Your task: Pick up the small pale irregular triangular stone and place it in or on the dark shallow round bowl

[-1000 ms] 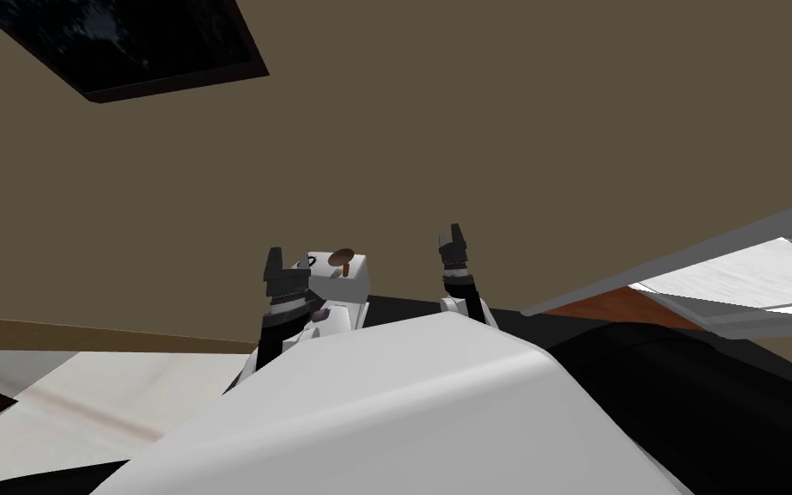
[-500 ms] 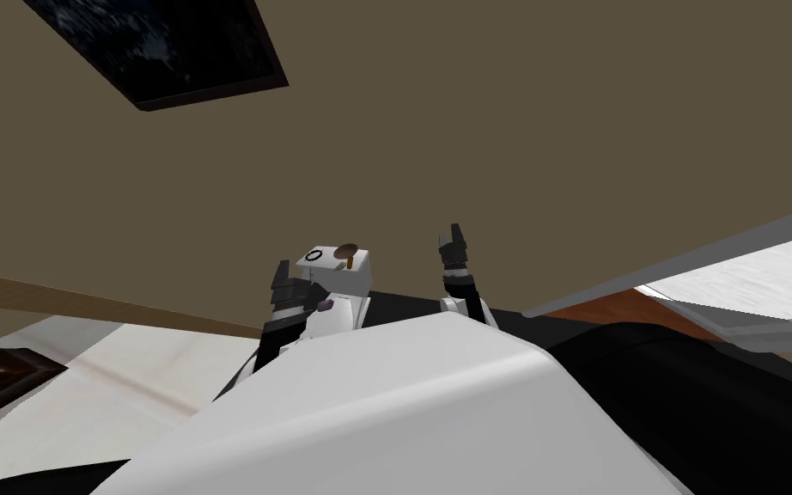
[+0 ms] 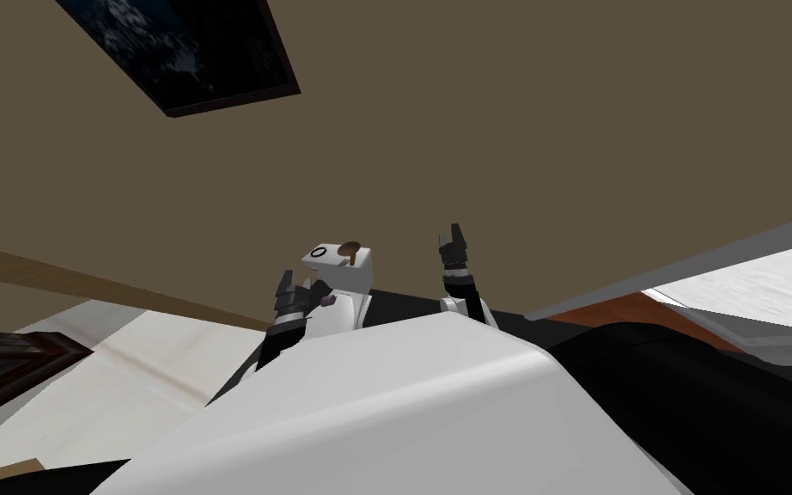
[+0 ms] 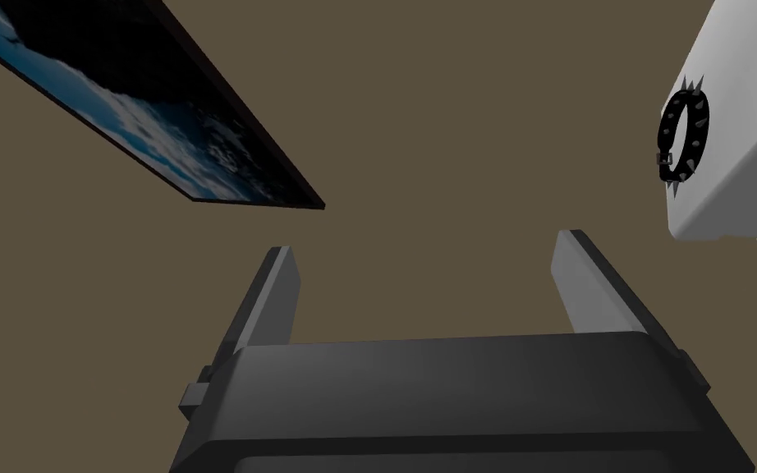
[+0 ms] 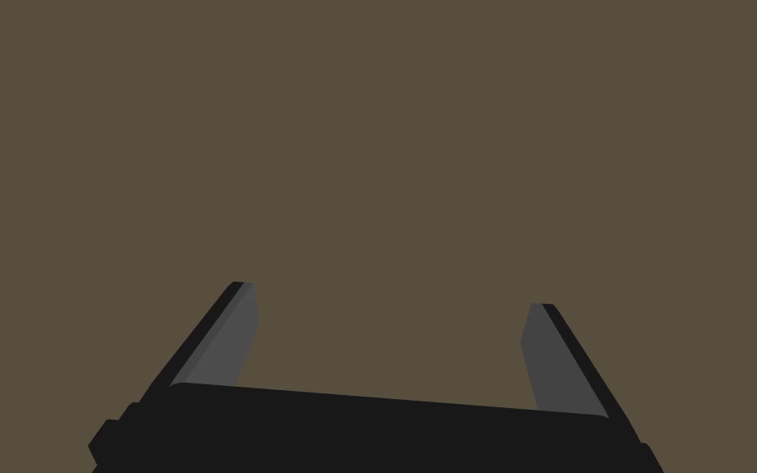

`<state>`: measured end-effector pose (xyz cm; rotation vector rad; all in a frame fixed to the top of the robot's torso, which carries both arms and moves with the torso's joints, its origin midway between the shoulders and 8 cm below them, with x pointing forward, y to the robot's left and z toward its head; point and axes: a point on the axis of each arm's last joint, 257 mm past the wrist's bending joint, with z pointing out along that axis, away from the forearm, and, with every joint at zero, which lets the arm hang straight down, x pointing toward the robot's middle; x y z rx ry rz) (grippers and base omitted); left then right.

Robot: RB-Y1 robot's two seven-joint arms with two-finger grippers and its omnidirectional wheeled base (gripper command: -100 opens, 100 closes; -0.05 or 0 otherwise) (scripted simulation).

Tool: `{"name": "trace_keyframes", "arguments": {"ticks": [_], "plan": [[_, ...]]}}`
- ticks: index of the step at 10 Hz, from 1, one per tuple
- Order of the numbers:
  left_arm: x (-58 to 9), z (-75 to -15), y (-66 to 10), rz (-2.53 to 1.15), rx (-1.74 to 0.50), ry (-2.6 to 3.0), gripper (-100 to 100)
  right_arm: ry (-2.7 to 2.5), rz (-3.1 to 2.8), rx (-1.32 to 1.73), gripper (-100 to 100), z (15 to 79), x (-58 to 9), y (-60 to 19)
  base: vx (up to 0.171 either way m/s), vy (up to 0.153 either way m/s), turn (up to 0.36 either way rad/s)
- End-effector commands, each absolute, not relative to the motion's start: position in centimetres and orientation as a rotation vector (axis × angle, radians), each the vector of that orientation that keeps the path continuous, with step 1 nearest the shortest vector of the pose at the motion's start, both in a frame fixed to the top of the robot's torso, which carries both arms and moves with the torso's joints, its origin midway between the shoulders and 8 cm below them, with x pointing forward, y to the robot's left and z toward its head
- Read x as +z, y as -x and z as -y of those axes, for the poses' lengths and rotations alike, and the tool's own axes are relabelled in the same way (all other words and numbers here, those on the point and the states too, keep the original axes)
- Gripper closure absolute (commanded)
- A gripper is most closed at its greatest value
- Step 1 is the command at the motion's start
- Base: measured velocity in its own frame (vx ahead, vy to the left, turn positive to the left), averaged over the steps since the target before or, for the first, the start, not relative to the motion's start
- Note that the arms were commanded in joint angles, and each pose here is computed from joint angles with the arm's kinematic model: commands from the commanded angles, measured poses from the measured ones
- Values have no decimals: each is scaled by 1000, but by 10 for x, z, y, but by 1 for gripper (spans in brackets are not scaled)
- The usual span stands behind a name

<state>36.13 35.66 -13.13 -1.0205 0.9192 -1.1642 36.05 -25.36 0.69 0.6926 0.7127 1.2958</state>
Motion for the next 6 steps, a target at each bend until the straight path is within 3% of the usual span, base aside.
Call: {"name": "trace_keyframes", "arguments": {"ticks": [1, 6], "plan": [[-149, -367, -363, -932, -1144, 1075, -100, -693, -713, 1296, 0, 254, 7, -361, -13, -13, 52], [-200, -386, -364, -954, -1100, 1225, -100, -693, -713, 1296, 0, 254, 7, -361, 29, -21, 38]]}}
